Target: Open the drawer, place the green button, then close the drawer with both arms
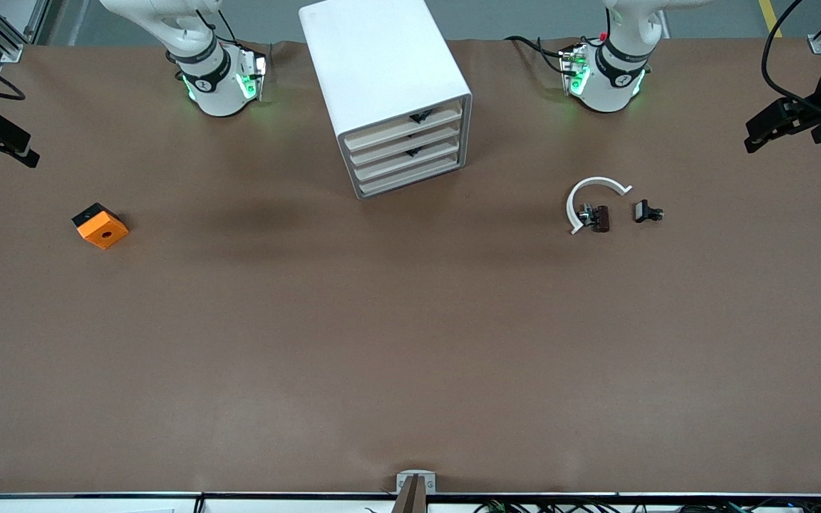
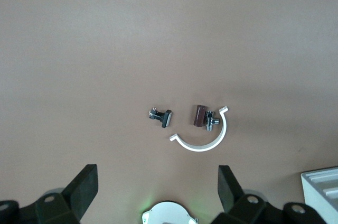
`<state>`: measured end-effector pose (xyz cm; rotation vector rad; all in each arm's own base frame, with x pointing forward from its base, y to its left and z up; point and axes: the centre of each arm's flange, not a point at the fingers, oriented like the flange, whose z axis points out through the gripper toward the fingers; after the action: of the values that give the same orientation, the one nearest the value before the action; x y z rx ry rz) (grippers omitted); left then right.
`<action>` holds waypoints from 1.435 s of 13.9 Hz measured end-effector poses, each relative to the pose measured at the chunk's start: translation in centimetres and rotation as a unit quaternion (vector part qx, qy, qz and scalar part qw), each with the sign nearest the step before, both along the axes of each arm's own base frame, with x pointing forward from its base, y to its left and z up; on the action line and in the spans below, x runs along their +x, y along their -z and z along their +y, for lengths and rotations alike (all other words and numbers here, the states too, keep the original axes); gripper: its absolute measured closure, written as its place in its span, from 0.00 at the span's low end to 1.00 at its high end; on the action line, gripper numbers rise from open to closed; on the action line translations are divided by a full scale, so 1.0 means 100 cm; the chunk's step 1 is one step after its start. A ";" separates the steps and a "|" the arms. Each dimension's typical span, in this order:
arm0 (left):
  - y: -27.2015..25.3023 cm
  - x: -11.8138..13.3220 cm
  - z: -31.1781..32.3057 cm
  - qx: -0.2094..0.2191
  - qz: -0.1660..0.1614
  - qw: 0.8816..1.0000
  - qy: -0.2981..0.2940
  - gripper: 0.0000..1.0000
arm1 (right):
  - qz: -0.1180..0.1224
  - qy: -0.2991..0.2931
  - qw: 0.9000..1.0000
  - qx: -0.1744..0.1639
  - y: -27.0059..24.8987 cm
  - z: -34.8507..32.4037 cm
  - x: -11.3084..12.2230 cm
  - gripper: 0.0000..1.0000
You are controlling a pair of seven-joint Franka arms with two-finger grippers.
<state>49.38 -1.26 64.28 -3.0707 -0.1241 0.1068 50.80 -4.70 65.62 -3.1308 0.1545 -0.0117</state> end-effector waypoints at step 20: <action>0.000 0.007 -0.016 -0.035 -0.013 0.999 0.025 0.00 | 0.006 0.009 1.000 0.003 0.001 0.002 -0.001 0.00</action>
<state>50.12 -2.87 64.28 -3.1429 -0.0456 0.0706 50.66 -4.54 65.53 -3.1235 0.1810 0.0072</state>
